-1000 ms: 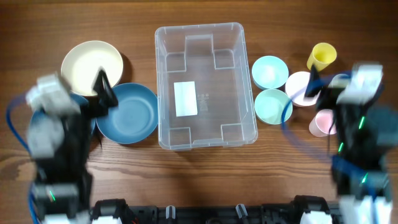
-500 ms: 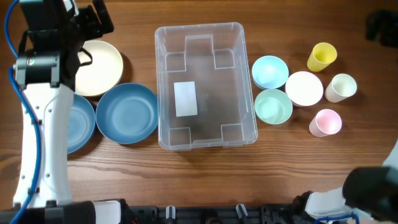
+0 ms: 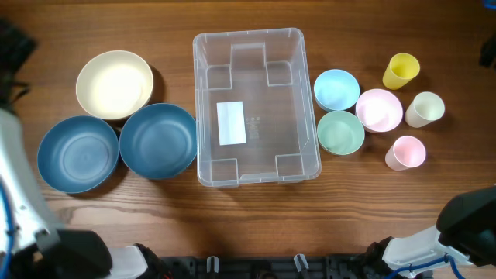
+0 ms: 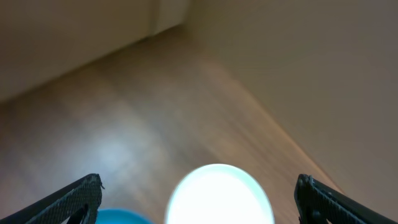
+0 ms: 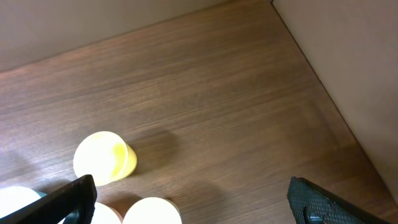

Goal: Pack container
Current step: 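Reach the left gripper to the cream bowl's rim and grasp it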

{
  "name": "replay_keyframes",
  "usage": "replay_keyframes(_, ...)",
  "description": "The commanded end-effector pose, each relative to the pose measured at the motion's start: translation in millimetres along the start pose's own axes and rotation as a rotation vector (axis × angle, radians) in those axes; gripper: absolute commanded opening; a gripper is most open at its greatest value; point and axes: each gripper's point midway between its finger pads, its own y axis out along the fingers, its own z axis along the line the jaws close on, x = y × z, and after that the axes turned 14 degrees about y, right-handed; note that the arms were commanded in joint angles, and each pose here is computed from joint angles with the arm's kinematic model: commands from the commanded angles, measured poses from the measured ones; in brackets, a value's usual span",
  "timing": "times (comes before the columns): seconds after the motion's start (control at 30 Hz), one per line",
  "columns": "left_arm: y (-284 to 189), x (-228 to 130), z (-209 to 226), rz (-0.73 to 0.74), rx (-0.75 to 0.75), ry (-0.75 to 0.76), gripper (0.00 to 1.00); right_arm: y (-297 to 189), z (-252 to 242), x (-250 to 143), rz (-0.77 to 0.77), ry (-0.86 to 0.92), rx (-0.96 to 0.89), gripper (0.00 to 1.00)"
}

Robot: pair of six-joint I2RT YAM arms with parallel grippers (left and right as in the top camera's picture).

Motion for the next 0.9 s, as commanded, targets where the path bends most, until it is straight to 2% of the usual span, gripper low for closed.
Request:
replay_keyframes(0.0, 38.4, -25.4, 15.0, 0.147, -0.158, -0.117, 0.99, 8.1, -6.7, -2.5, 0.011, -0.013, -0.034, 1.0)
replay_keyframes(0.1, 67.0, -48.1, 16.6, 0.225, -0.241, -0.055, 0.93, 11.4, -7.4, -6.6, 0.023, -0.011, -0.034, 1.0)
replay_keyframes(0.27, 117.7, -96.8, 14.8, 0.35, -0.316, 0.074, 0.89, 12.0, -7.7, -7.6, 0.025, -0.01, -0.035, 1.0)
replay_keyframes(0.37, 129.7, -115.4, -3.1, 0.373, -0.432, 0.18, 0.86, 12.0, -7.7, -7.6, 0.025, -0.01, -0.035, 1.0)
replay_keyframes(0.53, 136.6, -132.2, -25.7, 0.381, -0.515, 0.325, 0.86, 12.0, -7.7, -7.6, 0.025, -0.01, -0.035, 1.0)
replay_keyframes(0.63, 139.3, -144.5, -47.9, 0.381, -0.565, 0.449, 0.79, 12.0, -7.7, -7.6, 0.025, -0.01, -0.035, 1.0)
replay_keyframes(0.73, 144.6, -155.0, -58.7, 0.4, -0.541, 0.522, 0.71, 12.0, -7.7, -7.6, 0.025, -0.01, -0.035, 1.0)
replay_keyframes(0.87, 157.6, -169.6, -55.5, 0.448, -0.434, 0.588, 0.68, 12.0, -7.7, -7.6, 0.025, -0.01, -0.035, 1.0)
